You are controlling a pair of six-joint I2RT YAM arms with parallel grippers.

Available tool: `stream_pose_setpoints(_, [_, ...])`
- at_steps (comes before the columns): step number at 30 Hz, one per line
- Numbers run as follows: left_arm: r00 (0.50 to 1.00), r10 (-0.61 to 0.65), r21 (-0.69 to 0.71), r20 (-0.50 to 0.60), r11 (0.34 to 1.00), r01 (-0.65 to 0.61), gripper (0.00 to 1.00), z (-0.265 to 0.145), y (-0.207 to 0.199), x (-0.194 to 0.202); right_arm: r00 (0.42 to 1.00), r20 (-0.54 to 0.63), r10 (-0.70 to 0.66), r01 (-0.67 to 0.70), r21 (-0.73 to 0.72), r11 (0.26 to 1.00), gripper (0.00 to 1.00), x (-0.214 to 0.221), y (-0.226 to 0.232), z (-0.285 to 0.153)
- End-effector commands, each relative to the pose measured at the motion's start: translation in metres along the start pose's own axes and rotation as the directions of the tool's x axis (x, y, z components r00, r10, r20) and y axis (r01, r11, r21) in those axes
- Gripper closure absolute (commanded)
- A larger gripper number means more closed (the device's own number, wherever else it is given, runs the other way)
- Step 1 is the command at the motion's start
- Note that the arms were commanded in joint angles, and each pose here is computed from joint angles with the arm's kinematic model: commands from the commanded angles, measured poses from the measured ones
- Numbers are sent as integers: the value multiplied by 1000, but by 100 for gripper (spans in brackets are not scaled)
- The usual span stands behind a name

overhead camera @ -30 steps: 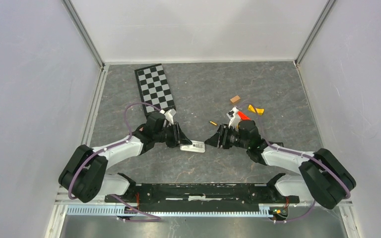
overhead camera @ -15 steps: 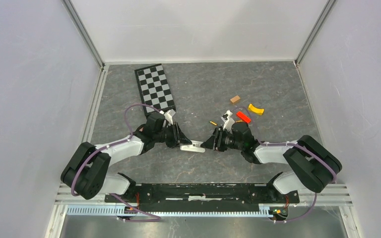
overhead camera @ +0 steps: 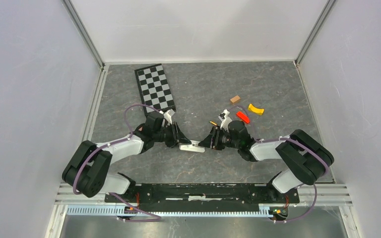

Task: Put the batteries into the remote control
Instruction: Remove the battery cover from the remote control.

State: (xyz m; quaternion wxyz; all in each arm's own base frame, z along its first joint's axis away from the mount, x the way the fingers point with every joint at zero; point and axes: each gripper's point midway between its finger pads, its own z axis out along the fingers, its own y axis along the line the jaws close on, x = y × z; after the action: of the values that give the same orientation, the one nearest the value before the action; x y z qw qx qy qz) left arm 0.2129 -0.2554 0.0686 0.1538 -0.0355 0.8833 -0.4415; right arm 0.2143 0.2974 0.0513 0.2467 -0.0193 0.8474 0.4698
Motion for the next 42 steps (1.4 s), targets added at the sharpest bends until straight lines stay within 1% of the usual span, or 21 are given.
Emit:
stream_pose_setpoints(1, [999, -30, 2, -12, 1000, 30, 98, 1, 1, 2, 998, 52, -42, 44, -35, 998, 53, -17, 13, 8])
stream_pose_setpoints(7, [999, -37, 9, -18, 999, 37, 98, 1, 1, 4, 999, 41, -21, 23, -46, 999, 51, -13, 12, 9])
stream_pose_setpoints(9, [999, -41, 18, -21, 999, 41, 98, 2, 0, 4, 999, 33, 12, -9, -91, 996, 51, -9, 19, 7])
stream_pose_setpoints(11, [998, -49, 32, -25, 998, 50, 98, 3, -2, 5, 998, 24, 59, -54, -169, 984, 51, -6, 31, 3])
stream_pose_setpoints(14, [998, -54, 40, -34, 998, 55, 98, 4, -1, 7, 989, 19, 145, -131, -336, 933, 53, -6, 62, -11])
stream_pose_setpoints(16, [998, -53, 40, -38, 998, 54, 98, 5, 0, 8, 985, 28, 171, -142, -435, 889, 54, -12, 82, -22])
stream_pose_setpoints(19, [998, -48, 35, -41, 998, 49, 98, 6, 3, 10, 985, 52, 167, -113, -536, 836, 55, -21, 105, -32])
stream_pose_setpoints(25, [998, -39, 3, -39, 999, 39, 98, 7, 10, 12, 985, 117, 124, -14, -669, 743, 61, -34, 140, -47])
stream_pose_setpoints(27, [998, -38, -14, -43, 999, 38, 98, 7, 14, 13, 982, 153, 112, 21, -678, 735, 61, -39, 145, -49])
stream_pose_setpoints(30, [999, -34, -58, -36, 998, 32, 98, 6, 21, 13, 978, 189, 86, 60, -655, 753, 62, -43, 144, -46])
stream_pose_setpoints(36, [1000, 3, -149, -12, 989, -4, 98, 0, 32, 7, 977, 210, 45, 74, -529, 845, 62, -42, 118, -30])
stream_pose_setpoints(42, [1000, 8, -182, -5, 983, -9, 98, -5, 36, 6, 976, 216, 43, 54, -426, 903, 61, -40, 92, -23])
